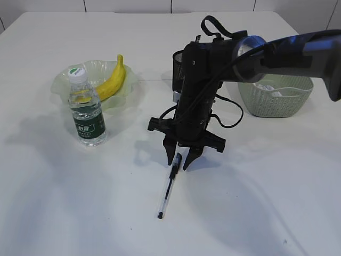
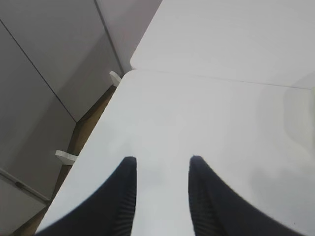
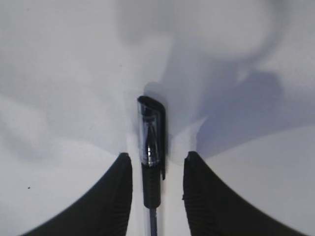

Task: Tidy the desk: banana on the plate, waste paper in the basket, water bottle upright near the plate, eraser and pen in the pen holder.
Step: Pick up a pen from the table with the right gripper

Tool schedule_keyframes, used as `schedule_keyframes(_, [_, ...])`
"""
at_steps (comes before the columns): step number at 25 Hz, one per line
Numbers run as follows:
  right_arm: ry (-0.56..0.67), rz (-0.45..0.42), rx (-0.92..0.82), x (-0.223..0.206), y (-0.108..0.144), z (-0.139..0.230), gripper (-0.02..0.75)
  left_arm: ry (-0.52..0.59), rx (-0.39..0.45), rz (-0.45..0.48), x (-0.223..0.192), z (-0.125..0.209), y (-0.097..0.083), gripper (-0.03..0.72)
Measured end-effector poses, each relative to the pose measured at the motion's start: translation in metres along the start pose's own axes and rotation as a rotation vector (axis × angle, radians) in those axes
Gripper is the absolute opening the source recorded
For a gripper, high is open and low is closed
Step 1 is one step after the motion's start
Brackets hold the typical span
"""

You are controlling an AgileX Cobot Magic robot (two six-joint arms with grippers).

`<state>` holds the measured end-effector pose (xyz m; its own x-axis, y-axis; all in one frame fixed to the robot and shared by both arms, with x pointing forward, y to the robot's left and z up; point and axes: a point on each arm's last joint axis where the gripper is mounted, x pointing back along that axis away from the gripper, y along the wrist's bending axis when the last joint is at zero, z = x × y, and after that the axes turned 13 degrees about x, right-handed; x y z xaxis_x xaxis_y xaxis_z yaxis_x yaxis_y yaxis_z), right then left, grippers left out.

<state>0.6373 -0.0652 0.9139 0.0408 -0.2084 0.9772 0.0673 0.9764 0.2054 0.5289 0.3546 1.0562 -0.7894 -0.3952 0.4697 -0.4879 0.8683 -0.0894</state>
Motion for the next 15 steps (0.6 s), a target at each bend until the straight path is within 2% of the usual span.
schedule_keyframes(15, [-0.023, 0.023, -0.002, 0.0000, -0.0021, -0.0021, 0.267, 0.000, 0.002, 0.000, 0.0000, 0.0000, 0.0000, 0.244])
